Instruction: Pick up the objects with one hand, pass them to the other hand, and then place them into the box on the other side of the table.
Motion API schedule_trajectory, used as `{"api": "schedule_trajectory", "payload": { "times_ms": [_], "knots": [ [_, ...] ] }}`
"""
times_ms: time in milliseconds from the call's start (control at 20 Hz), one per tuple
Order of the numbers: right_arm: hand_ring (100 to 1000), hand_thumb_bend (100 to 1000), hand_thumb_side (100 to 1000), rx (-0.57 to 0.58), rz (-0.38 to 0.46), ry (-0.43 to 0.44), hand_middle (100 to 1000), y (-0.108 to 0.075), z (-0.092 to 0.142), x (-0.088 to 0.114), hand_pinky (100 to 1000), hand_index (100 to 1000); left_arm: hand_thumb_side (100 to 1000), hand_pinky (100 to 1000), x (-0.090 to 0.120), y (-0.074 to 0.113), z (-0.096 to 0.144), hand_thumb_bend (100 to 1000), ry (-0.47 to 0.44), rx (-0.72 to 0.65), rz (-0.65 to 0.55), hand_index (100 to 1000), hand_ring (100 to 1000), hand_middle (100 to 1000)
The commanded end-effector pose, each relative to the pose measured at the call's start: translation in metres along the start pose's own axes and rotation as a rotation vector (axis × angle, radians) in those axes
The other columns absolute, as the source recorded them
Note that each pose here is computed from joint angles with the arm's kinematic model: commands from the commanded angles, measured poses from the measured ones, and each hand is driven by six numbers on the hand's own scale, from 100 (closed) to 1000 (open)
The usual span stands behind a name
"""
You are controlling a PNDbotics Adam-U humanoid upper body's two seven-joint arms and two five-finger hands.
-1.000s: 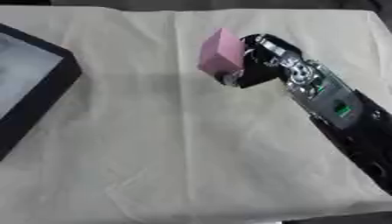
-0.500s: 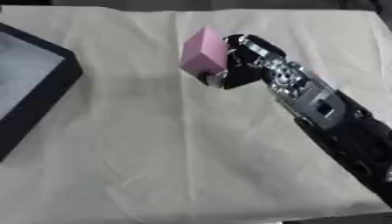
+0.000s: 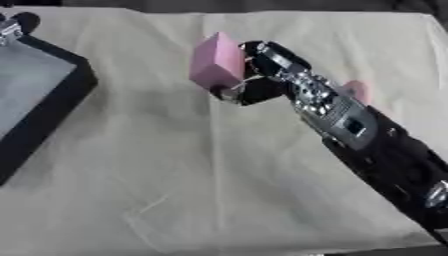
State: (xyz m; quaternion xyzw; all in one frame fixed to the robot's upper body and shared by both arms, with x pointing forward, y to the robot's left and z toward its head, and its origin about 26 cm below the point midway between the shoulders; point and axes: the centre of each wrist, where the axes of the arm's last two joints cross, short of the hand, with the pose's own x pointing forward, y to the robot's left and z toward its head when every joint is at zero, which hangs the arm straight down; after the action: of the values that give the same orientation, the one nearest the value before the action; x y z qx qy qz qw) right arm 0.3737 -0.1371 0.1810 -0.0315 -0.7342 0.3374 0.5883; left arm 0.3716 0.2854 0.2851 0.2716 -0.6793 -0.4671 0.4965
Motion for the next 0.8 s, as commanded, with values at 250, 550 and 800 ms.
{"api": "schedule_trajectory", "payload": {
  "times_ms": [250,550,800],
  "knots": [
    [610,328,100,-0.038,-0.012,-0.069,613,0.000,-0.007,0.007,789,554,595,797,0.034,-0.003,-0.014,453,-0.064,-0.105,-0.090,806,739,744],
    [611,321,100,-0.058,-0.042,-0.105,615,0.005,-0.011,0.009,791,556,599,801,0.049,-0.018,-0.031,464,-0.081,-0.189,-0.130,822,748,753],
    [611,320,100,-0.071,-0.079,-0.134,616,0.011,-0.013,0.009,791,556,583,808,0.059,-0.027,-0.039,486,-0.100,-0.208,-0.153,843,756,764]
  ]
}}
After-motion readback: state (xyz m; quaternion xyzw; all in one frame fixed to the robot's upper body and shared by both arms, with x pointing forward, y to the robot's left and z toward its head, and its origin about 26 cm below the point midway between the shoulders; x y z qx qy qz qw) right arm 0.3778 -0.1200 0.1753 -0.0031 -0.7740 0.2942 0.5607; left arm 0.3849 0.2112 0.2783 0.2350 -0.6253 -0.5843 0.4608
